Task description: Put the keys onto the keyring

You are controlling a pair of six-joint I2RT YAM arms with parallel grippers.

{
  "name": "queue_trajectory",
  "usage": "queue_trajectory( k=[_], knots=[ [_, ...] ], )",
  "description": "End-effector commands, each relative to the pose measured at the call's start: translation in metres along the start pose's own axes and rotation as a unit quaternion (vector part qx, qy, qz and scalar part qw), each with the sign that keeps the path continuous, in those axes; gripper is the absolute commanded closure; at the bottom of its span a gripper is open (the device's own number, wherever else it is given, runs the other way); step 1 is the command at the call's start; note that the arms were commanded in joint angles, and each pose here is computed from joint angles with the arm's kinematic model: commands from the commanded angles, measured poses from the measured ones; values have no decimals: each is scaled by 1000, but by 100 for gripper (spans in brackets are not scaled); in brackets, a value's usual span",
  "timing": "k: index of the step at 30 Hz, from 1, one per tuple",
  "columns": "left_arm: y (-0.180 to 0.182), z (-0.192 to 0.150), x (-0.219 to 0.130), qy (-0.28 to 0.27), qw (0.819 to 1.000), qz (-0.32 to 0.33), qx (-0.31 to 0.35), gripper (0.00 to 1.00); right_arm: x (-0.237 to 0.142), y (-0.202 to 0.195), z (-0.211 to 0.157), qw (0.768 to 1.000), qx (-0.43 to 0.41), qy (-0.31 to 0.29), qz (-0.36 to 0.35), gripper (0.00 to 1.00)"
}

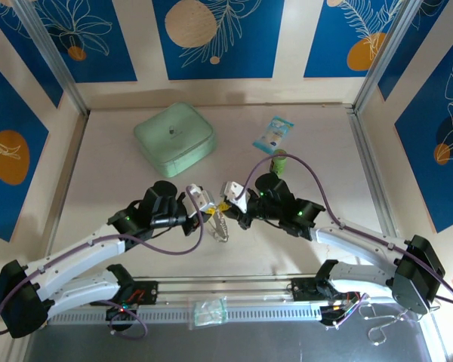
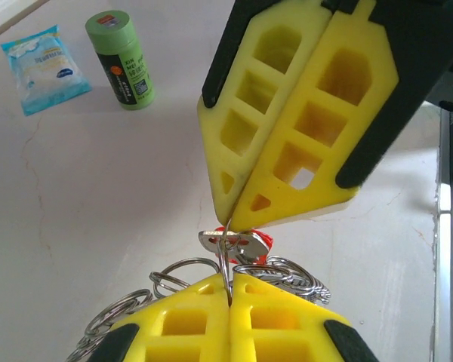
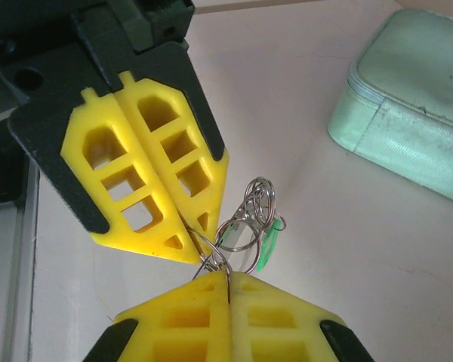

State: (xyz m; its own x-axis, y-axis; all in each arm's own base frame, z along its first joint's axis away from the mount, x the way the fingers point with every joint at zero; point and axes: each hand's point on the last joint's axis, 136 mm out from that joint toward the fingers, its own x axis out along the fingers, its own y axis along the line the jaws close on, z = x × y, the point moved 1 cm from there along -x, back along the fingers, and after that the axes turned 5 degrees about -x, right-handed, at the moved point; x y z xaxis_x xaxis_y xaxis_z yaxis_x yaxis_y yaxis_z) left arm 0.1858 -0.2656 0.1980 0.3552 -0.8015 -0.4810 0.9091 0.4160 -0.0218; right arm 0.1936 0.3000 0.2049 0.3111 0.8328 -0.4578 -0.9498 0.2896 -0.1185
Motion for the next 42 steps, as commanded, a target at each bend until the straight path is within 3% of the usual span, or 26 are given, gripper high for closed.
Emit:
queue_trajectory(
  k=[1,9,22,28,35,42],
  knots=[
    [-10,-2,1,-2,999,-16,31,100,-5,-17,19,998,45,-31,-33,100],
    [-15,1,1,-12,997,-10,74,100,-1,-19,16,995,92,-26,-34,100],
    [-9,10,-1,-46,995,23,86,100,2,-9,8,995,99,-9,0,100],
    [-11,14,-2,-66,994,20,87,100,-1,-12,9,997,83,0,-1,82],
    [-12,19,-6,-93,993,21,72,100,-9,-13,7,997,69,11,16,80],
    [-10,18,-7,-130,991,27,35,100,-37,0,19,998,-5,-38,53,69]
  ],
)
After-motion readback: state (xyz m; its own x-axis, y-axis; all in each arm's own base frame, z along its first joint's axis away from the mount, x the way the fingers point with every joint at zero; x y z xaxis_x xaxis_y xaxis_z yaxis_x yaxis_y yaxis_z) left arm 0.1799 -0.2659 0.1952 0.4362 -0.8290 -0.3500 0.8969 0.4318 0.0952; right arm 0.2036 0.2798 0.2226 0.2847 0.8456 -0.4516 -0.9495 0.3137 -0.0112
